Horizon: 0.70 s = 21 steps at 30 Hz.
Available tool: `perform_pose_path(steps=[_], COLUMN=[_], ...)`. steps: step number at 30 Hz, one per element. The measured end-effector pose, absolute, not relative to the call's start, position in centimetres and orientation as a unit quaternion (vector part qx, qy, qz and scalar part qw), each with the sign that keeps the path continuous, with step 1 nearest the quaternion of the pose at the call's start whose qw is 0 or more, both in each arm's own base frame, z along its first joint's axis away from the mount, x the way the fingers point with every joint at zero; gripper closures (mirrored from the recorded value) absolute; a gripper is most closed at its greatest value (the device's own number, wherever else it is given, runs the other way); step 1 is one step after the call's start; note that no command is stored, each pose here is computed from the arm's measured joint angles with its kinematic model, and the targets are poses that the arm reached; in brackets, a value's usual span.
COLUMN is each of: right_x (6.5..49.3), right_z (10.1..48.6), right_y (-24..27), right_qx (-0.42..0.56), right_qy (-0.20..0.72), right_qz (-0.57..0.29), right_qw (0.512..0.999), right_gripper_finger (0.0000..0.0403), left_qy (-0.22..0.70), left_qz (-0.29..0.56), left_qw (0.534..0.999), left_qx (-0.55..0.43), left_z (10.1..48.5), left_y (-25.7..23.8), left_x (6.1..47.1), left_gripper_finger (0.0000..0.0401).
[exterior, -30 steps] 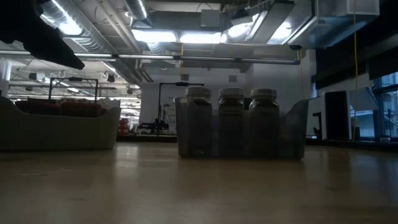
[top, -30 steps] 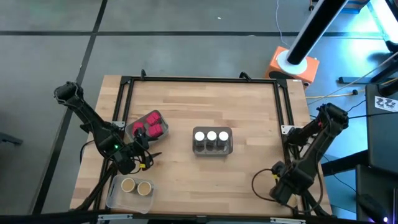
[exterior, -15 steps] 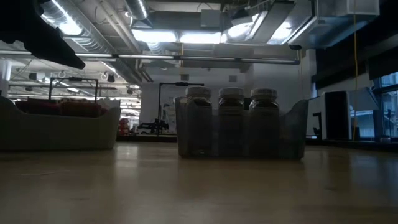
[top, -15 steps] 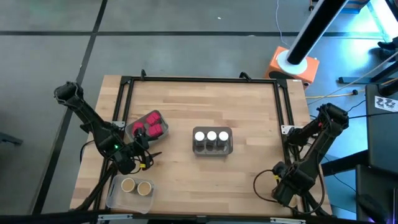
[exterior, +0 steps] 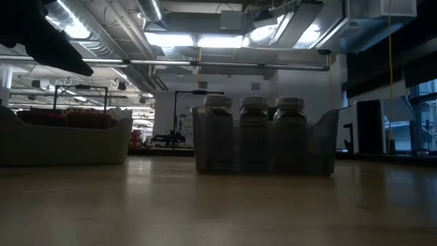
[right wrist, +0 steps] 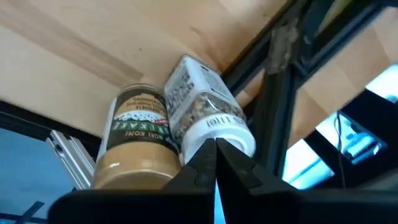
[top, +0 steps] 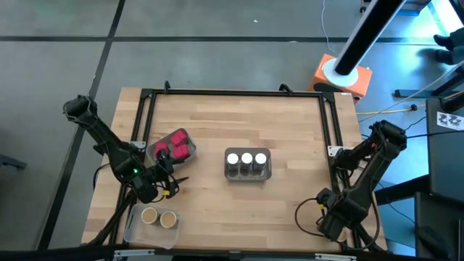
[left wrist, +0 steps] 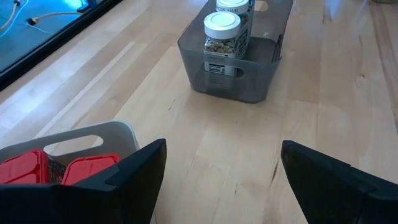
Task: Sort spices by type
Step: Put the white seasoning bottle into the black bin
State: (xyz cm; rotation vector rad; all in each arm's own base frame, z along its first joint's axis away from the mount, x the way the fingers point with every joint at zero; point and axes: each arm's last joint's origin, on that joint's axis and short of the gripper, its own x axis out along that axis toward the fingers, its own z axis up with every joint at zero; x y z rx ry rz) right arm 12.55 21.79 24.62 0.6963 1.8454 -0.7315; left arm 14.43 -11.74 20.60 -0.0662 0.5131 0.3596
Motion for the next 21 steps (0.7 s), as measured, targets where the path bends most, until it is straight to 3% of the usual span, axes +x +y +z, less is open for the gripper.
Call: perform_pose_path(steps=[16, 21], right_x=[12.4, 12.9], right_z=[23.8, 25.5], right_y=[21.9, 22.2], right_qx=[0.288, 0.290], right_qy=[0.765, 0.731], right_qz=[-0.282, -0.281], right_qw=[0.501, 0.550], right_gripper_finger=[0.0392, 0.0398], left_qy=[0.250, 0.250], left_qz=[0.179, 0.179], left_qw=[0.951, 0.951], left_qx=[-0.033, -0.032], left_z=[20.6, 20.6], left_y=[-11.7, -11.7], left_x=[14.4, 14.4], left_gripper_finger=[0.0100, 0.0100])
